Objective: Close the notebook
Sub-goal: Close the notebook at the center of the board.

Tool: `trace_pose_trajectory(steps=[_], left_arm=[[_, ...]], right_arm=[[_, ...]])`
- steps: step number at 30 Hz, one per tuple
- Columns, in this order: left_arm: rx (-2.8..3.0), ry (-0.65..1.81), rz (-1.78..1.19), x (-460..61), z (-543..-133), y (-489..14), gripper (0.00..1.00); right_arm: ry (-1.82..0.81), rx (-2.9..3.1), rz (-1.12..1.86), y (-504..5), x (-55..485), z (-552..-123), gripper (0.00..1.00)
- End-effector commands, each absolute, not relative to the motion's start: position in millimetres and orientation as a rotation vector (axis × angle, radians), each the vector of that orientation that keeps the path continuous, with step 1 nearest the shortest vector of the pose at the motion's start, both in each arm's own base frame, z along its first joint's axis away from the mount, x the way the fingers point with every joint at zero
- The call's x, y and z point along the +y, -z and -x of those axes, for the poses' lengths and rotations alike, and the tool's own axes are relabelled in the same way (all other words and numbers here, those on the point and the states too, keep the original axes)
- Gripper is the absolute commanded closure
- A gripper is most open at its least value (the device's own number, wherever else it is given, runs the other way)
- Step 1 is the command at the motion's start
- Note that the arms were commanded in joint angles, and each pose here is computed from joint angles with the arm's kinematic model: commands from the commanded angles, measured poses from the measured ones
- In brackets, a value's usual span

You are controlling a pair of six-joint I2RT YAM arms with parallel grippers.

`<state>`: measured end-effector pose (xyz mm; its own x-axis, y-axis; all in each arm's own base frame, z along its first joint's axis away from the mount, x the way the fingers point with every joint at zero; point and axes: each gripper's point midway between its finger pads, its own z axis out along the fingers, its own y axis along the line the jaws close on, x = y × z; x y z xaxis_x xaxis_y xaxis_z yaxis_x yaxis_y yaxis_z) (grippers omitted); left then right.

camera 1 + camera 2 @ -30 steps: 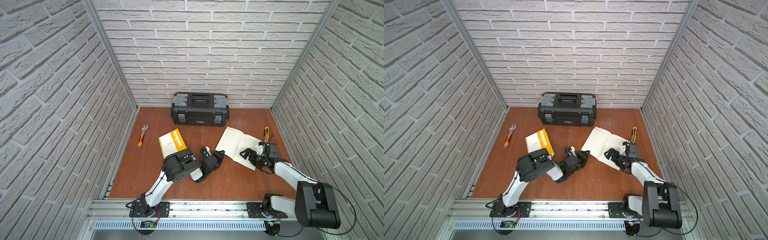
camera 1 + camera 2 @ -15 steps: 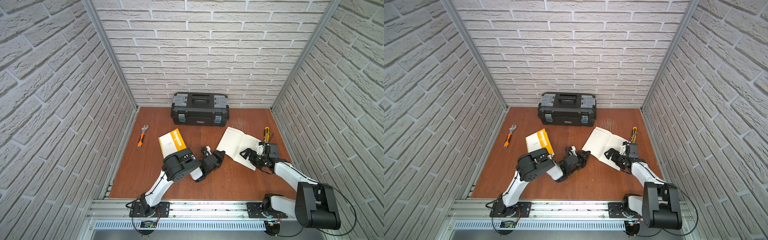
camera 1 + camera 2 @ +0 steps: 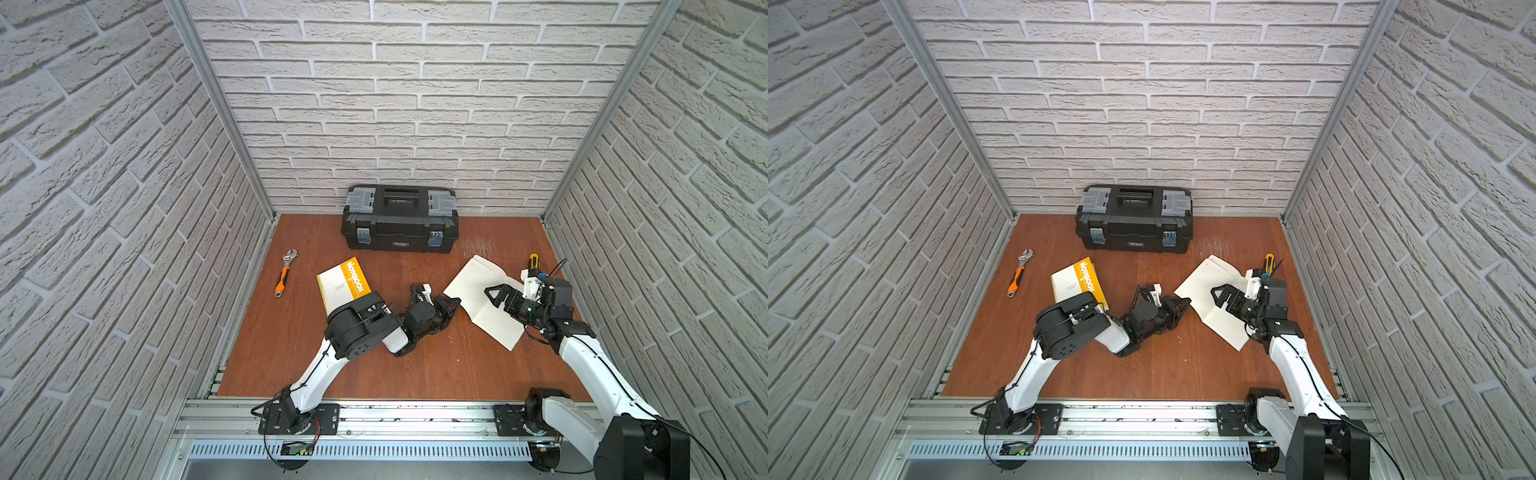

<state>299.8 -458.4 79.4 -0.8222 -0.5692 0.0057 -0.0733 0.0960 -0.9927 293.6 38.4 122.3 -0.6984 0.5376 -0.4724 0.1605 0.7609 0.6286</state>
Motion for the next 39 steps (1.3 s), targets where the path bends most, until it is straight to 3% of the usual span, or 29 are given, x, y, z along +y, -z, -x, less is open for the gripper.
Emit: trace_pose_trajectory(steps=[1,20,31,39], left_arm=[[1.909,1.82,0.541,-450,-297,-121,1.0],[1.74,1.498,0.302,-380,-279,-196,1.0],[1.838,1.166,0.255,-337,-260,-172,1.0],[1.823,0.895,0.256,-288,-236,-159,1.0]], right_arm=[[-0.779,2.29,-0.532,-124,42,-293,0.0],[-0.818,2.254,-0.541,-126,46,-289,0.0],[-0.898,2.241,-0.506,-124,67,-296,0.0],[-0.96,2.277,-0.398,-118,117,-306,0.0]])
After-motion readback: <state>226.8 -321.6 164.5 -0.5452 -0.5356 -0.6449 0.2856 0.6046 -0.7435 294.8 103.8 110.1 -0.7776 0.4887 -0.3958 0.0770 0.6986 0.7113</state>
